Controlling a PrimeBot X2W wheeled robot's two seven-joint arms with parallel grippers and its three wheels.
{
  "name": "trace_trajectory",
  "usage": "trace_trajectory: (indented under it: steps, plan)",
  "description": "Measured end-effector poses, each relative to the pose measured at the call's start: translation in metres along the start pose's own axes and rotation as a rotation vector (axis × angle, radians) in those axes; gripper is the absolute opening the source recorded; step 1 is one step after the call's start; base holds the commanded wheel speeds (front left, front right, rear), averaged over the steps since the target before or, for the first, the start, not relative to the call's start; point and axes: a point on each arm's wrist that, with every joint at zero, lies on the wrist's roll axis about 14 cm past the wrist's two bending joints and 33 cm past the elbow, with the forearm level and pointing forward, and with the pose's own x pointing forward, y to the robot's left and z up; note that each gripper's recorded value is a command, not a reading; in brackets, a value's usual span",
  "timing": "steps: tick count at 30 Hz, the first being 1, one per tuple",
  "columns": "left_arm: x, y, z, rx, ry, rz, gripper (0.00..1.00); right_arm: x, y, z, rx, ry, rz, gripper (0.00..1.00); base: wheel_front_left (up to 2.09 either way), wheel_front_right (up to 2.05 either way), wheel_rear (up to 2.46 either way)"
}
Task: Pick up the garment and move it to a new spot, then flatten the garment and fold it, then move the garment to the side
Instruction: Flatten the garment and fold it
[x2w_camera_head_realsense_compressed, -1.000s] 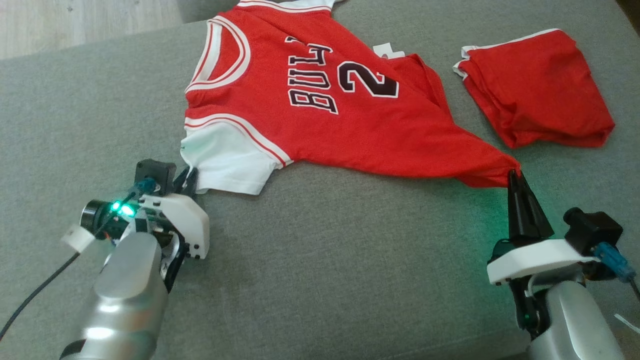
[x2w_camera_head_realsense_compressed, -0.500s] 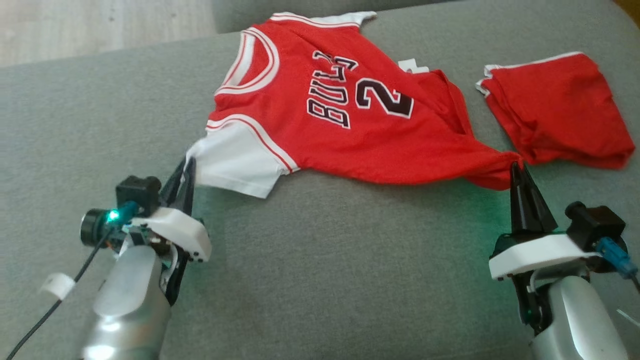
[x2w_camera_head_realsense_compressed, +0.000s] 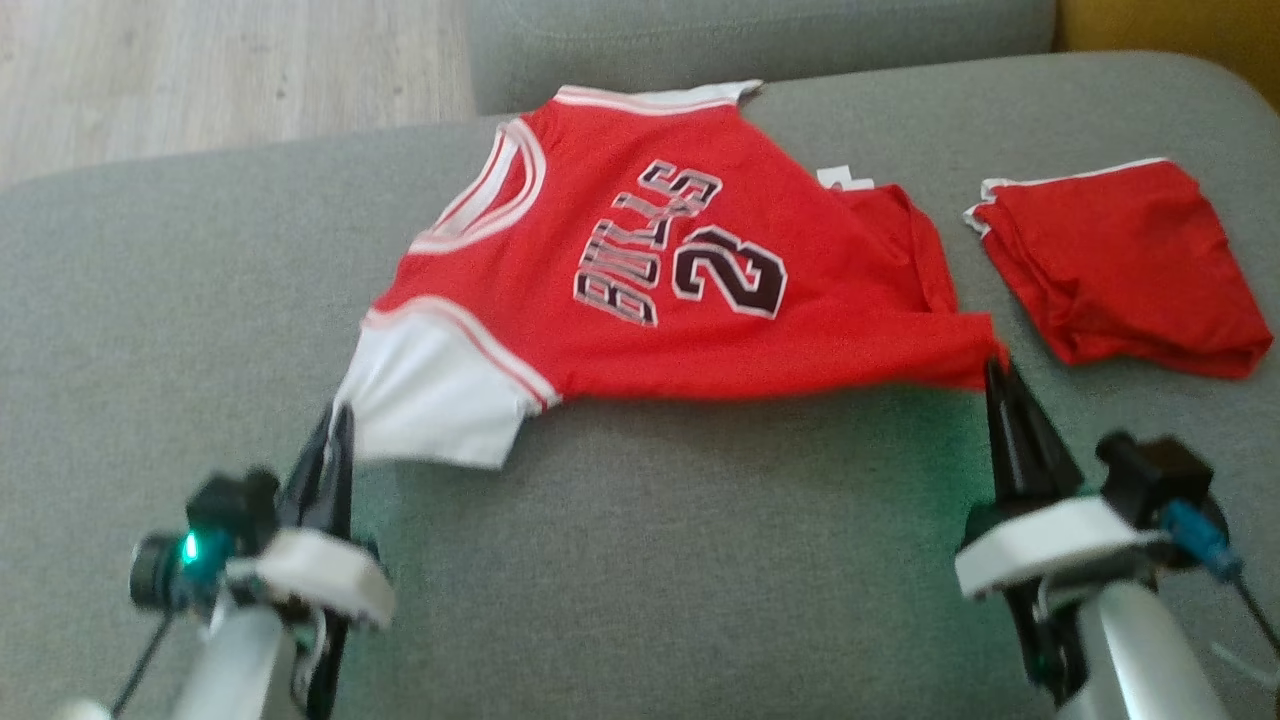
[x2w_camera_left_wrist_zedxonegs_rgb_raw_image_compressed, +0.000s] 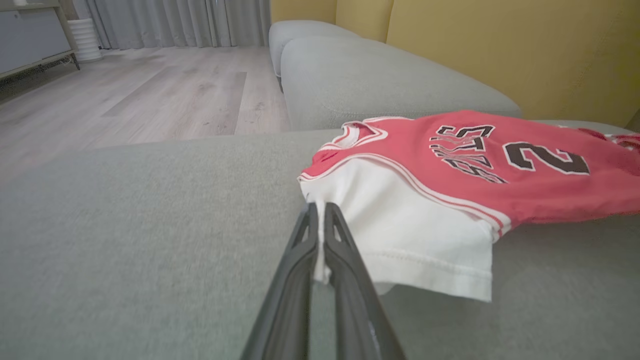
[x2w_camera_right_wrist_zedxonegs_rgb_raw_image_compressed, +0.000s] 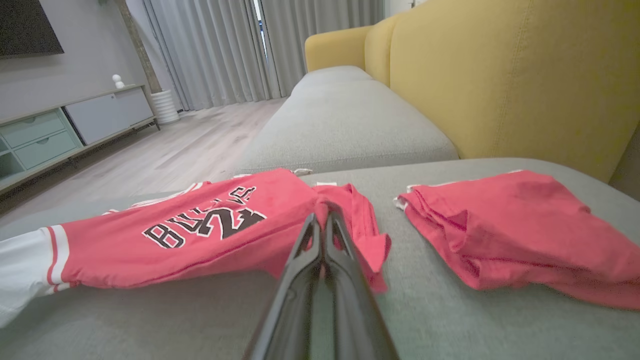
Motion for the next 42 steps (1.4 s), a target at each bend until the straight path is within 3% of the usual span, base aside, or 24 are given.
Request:
trace_trajectory:
  steps: [7,28,34,40,42]
  plan:
    - [-0.043,-0.012,-0.019,-0.003,0.022,0.0,0.0,-0.029,0.0,-0.013,0.009,0.04,-0.01,0.0,0.0,0.0,0.0]
    - [-0.07,-0.025,-0.007,-0.069,-0.04,0.014,0.0,-0.035,0.012,-0.007,0.002,0.041,0.029,0.0,0.0,0.0,0.0]
    - [-0.03,-0.022,0.076,-0.129,-0.268,-0.031,0.0,-0.003,0.003,0.033,-0.071,-0.047,0.052,0.0,0.0,0.0,0.0]
    - [0.034,-0.027,0.217,-0.157,-0.518,-0.166,0.0,0.078,-0.001,0.134,-0.191,-0.224,0.093,0.0,0.0,0.0,0.0]
    - [0.058,-0.024,0.261,-0.111,-0.562,-0.187,0.0,0.109,0.004,0.165,-0.237,-0.258,0.115,0.0,0.0,0.0,0.0]
